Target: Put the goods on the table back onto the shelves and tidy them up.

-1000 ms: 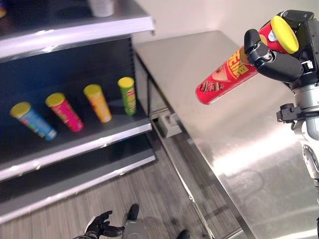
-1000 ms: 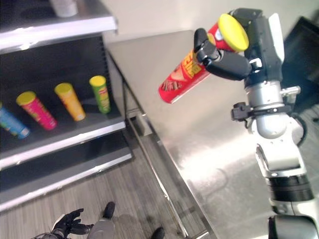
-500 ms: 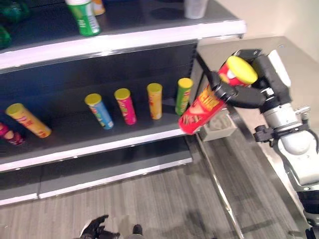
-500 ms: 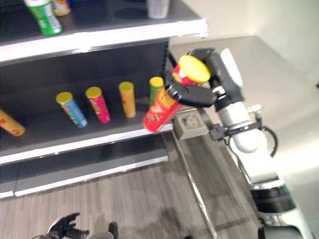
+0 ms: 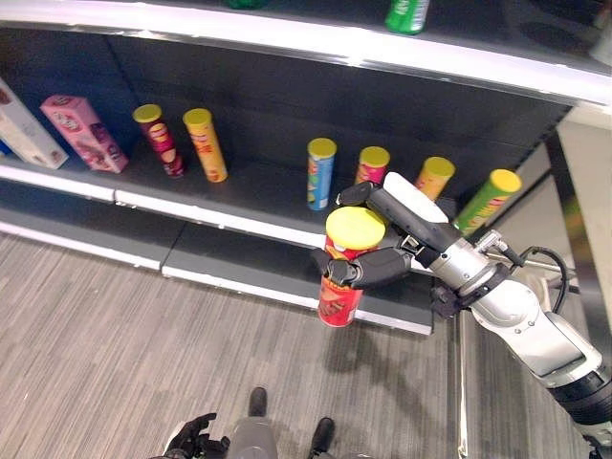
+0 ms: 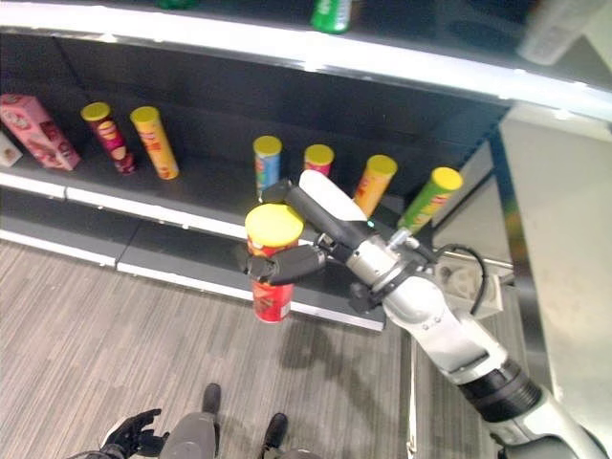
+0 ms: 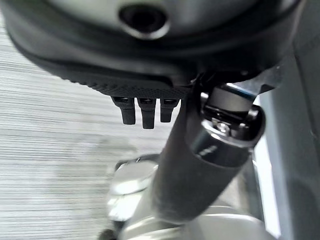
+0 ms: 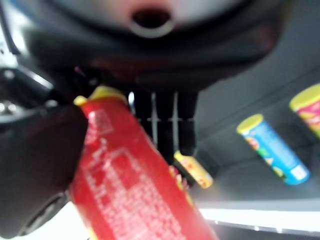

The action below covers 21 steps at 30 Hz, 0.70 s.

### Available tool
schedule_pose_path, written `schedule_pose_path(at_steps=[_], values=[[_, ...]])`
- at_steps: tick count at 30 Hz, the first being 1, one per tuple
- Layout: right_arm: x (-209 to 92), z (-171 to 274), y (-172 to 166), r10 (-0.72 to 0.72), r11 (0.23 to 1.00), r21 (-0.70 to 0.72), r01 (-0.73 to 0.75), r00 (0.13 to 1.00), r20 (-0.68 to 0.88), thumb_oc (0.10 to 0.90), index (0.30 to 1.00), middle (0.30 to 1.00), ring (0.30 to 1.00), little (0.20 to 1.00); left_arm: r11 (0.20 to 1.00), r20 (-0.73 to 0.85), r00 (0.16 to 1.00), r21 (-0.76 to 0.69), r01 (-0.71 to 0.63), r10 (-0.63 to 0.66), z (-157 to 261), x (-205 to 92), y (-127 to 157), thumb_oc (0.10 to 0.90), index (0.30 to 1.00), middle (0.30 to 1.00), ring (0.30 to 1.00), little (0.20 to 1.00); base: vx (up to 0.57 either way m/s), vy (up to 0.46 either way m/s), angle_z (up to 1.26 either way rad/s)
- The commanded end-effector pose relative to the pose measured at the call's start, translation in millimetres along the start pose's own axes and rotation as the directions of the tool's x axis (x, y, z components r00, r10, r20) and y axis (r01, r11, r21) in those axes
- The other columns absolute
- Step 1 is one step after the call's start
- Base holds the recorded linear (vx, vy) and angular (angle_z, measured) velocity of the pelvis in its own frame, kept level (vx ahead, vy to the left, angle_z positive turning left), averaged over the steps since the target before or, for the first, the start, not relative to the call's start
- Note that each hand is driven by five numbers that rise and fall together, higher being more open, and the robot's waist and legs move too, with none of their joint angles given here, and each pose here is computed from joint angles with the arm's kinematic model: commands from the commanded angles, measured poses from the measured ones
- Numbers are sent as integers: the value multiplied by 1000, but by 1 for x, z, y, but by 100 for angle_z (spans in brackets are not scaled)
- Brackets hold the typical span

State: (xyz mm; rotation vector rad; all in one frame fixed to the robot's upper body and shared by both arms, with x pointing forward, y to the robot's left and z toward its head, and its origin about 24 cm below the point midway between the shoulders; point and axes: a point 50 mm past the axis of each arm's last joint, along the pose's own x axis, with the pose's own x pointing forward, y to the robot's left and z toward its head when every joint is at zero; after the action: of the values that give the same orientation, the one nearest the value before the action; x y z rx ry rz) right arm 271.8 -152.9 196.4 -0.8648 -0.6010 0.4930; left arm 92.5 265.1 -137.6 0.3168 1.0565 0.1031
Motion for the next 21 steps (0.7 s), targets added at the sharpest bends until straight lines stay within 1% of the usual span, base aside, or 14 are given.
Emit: schedule_pose_path(at_steps=[1, 4, 8, 10, 12, 14, 16, 21], values=[[7, 37, -48, -215, 969, -78, 236, 953, 213, 400, 300, 300, 300, 300, 999, 110, 993, 16, -38, 36, 21, 0, 10, 800, 900, 900, 900, 900, 33, 224, -16], [4, 35, -50, -220, 966, -94, 242, 956, 197, 400, 300, 300, 300, 300, 998, 115, 993, 37, -42, 37, 23, 0, 12, 800, 900, 900, 900, 900, 126, 517, -14], [-5, 29, -51, -258, 950, -140, 278, 954, 150, 400, 300, 300, 300, 300, 993, 129, 991, 112, -48, 34, 29, 1, 16, 800, 900, 900, 900, 900, 121, 471, 16], [-4, 33, -50, -279, 943, -138, 302, 946, 168, 400, 300, 300, 300, 300, 988, 129, 990, 138, -71, 53, 29, 1, 24, 800, 900, 900, 900, 900, 69, 418, 12], [0, 34, -46, -295, 939, -129, 320, 939, 179, 400, 300, 300, 300, 300, 987, 114, 989, 125, -105, 91, 26, 0, 34, 800, 900, 900, 900, 900, 17, 351, -3], [-3, 32, -44, -310, 937, -115, 330, 936, 165, 400, 300, 300, 300, 300, 986, 97, 988, 106, -130, 120, 23, 0, 42, 800, 900, 900, 900, 900, 13, 270, -40], [-1, 32, -43, -317, 935, -110, 337, 934, 167, 400, 300, 300, 300, 300, 986, 77, 988, 96, -138, 131, 19, -1, 43, 800, 900, 900, 900, 900, 32, 179, -12], [6, 33, -42, -325, 931, -107, 349, 927, 188, 400, 300, 300, 300, 300, 988, 92, 988, 73, -133, 126, 24, 1, 38, 800, 900, 900, 900, 900, 35, 10, 1]])
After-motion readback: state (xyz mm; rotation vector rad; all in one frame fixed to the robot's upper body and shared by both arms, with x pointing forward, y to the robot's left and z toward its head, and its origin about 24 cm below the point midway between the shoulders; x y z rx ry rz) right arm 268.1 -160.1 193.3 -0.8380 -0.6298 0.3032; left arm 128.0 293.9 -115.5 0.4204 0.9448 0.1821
